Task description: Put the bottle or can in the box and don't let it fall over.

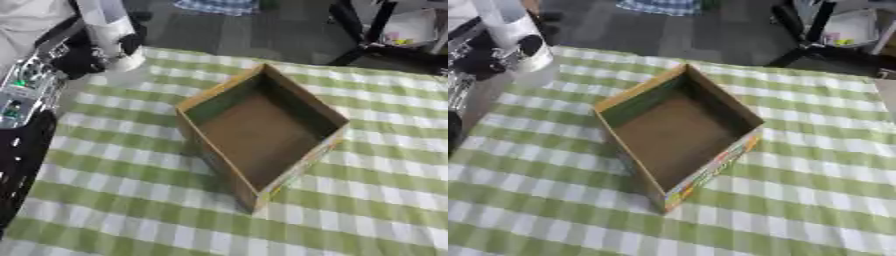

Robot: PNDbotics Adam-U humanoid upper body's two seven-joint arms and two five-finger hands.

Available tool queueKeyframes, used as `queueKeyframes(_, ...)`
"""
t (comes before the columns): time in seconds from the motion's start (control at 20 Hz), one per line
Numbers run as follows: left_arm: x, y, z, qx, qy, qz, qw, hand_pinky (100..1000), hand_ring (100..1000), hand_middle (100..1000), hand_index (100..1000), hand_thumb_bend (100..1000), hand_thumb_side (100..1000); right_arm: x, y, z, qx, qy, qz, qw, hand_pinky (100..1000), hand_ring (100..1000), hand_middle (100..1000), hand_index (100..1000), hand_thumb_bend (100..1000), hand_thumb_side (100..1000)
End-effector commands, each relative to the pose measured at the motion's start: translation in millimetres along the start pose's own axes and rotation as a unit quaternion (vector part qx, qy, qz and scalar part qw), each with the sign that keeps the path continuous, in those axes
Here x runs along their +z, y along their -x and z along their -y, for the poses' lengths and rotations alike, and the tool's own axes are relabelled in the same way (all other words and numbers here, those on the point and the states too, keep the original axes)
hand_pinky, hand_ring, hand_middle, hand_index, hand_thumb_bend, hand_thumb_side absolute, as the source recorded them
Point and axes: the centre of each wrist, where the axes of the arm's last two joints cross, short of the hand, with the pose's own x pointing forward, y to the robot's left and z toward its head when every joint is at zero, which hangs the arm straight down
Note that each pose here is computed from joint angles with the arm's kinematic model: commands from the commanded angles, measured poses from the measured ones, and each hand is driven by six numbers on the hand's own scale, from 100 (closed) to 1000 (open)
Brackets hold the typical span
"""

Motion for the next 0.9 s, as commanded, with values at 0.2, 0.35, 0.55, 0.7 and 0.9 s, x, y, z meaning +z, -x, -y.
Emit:
queueKeyframes(0.2, -30, -6, 12.9, -0.005, 0.012, -0.004, 1.000, 1000, 1000, 389, 283, 100, 344, -9, -7, 2.0, -0.002, -0.021, 0.011, 1.000, 926, 1000, 1000, 1000, 100, 603)
queueKeyframes(0.35, -39, -2, 20.9, -0.008, 0.015, -0.012, 1.000, 1000, 1000, 389, 284, 100, 349, -12, -7, 0.8, -0.011, -0.027, 0.013, 0.999, 926, 1000, 1000, 1000, 100, 603)
queueKeyframes(0.55, -47, 1, 28.8, -0.004, 0.019, -0.021, 1.000, 1000, 1000, 388, 285, 100, 364, -18, -6, -1.4, -0.025, -0.035, 0.018, 0.999, 926, 1000, 1000, 1000, 100, 604)
queueKeyframes(0.7, -52, 2, 32.8, -0.005, 0.021, -0.029, 0.999, 1000, 1000, 390, 286, 100, 364, -20, -5, -2.5, -0.035, -0.036, 0.021, 0.999, 926, 1000, 1000, 1000, 100, 606)
queueKeyframes(0.9, -58, 7, 41.4, -0.005, 0.020, -0.038, 0.999, 1000, 1000, 395, 296, 100, 375, -21, -5, -2.8, -0.040, -0.035, 0.021, 0.998, 926, 1000, 1000, 1000, 100, 609)
